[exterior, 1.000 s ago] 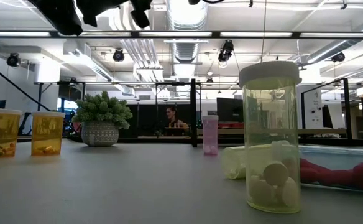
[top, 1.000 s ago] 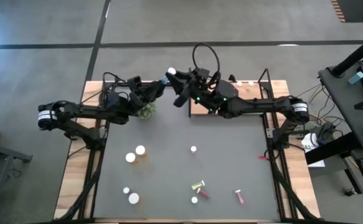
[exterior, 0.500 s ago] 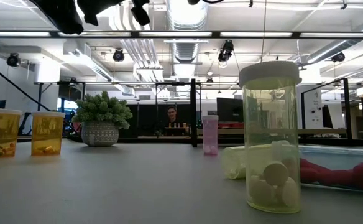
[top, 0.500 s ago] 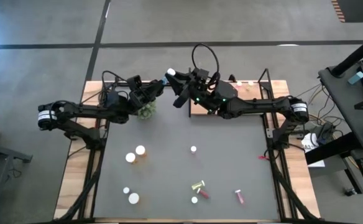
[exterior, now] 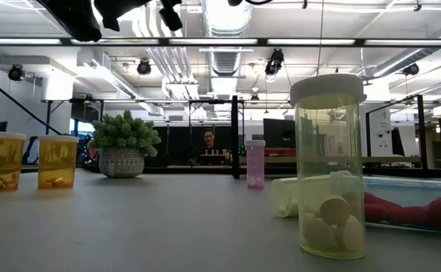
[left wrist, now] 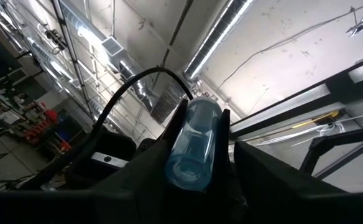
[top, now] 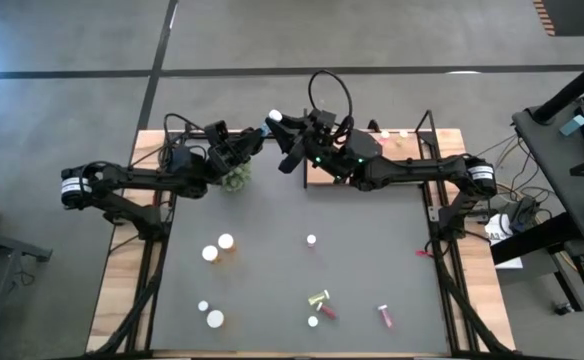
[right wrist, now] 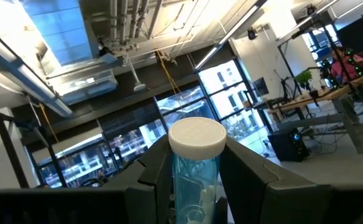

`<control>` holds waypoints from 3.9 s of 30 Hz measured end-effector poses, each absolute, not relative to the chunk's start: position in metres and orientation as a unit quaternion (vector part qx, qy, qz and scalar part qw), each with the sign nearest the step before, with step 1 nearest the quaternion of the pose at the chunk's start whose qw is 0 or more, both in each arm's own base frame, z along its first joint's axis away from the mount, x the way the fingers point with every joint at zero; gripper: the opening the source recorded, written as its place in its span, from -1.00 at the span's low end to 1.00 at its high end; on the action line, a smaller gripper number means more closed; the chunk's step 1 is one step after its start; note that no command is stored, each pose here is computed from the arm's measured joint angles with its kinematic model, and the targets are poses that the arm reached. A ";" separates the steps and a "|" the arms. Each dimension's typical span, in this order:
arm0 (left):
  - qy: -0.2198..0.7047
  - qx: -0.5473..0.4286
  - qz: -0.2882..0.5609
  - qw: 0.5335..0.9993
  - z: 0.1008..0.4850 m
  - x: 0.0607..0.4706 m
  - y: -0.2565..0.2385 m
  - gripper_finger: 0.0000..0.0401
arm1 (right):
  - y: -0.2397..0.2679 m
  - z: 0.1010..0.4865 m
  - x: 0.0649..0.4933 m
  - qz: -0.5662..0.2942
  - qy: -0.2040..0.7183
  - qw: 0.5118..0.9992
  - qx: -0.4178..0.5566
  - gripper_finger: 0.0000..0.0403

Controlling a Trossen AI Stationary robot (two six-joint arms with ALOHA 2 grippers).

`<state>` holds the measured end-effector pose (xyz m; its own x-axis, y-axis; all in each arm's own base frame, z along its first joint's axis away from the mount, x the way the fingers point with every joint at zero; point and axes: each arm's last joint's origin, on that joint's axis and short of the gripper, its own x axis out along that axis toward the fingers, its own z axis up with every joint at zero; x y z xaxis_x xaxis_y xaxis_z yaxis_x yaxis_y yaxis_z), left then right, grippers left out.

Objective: Pick and place medicine bottles onto shelf by color
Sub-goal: Put the bottom right blue pill bottle on the shelf

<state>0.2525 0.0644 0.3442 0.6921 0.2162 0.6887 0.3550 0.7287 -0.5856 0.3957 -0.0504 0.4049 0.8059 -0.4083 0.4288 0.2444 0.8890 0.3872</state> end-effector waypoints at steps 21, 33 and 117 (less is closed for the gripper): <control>-0.390 -0.354 -0.032 0.850 0.342 0.252 0.066 -0.55 | -0.051 0.402 0.397 -0.178 -0.241 0.940 0.166 -0.46; -0.387 -0.352 -0.025 0.852 0.341 0.251 0.070 -0.55 | -0.051 0.398 0.396 -0.187 -0.196 0.949 0.160 -0.07; -0.173 -0.381 -0.141 0.897 0.318 0.267 0.064 -0.20 | -0.032 0.448 0.324 -0.008 0.200 0.979 -0.031 -0.47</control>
